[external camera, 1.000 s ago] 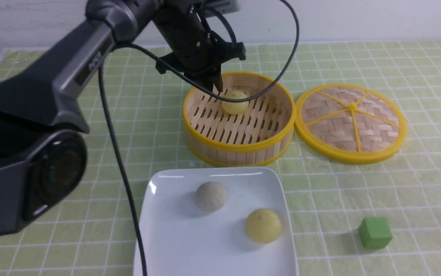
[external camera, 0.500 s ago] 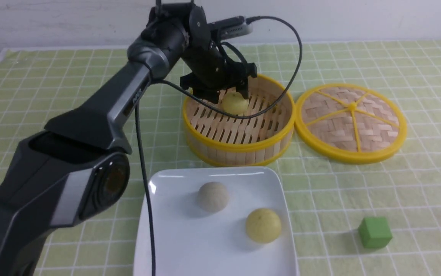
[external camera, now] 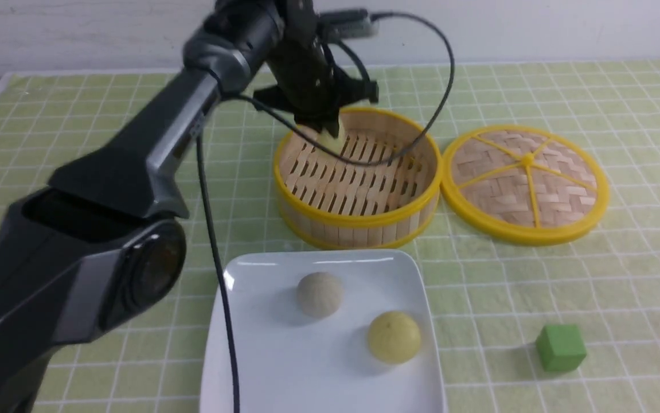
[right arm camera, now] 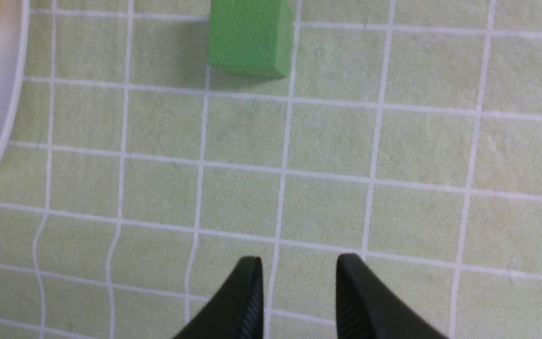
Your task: Put the steamed buns into the plate on the green tablecloth.
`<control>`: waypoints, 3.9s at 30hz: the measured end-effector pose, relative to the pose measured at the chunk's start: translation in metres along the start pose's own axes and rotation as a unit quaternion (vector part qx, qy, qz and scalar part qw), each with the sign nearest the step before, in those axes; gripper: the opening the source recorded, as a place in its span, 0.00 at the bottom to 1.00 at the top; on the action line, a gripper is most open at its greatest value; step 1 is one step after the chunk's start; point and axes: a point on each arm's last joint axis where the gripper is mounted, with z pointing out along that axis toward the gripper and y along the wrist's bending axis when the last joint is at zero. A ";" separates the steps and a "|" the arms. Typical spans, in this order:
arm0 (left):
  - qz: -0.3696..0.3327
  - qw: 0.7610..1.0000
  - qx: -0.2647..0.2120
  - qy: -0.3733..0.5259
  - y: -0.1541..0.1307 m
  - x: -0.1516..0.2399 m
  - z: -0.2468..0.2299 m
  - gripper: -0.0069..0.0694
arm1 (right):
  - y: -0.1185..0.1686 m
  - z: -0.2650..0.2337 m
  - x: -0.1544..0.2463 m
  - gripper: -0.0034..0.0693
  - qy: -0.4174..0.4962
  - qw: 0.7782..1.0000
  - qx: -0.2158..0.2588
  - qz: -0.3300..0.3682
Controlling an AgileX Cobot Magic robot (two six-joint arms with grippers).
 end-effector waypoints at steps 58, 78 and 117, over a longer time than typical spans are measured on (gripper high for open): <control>-0.036 0.989 0.017 0.141 0.049 0.212 -0.050 0.57 | -0.014 -0.049 0.093 0.04 -0.586 0.809 -0.025 -0.046; 0.009 0.996 0.025 0.083 0.045 0.203 -0.110 0.09 | -0.043 0.039 0.124 0.05 -0.422 0.899 0.098 -0.065; 0.027 0.937 0.066 -0.341 0.111 0.397 -0.195 0.11 | -0.045 0.039 0.124 0.08 -0.414 0.899 0.117 -0.078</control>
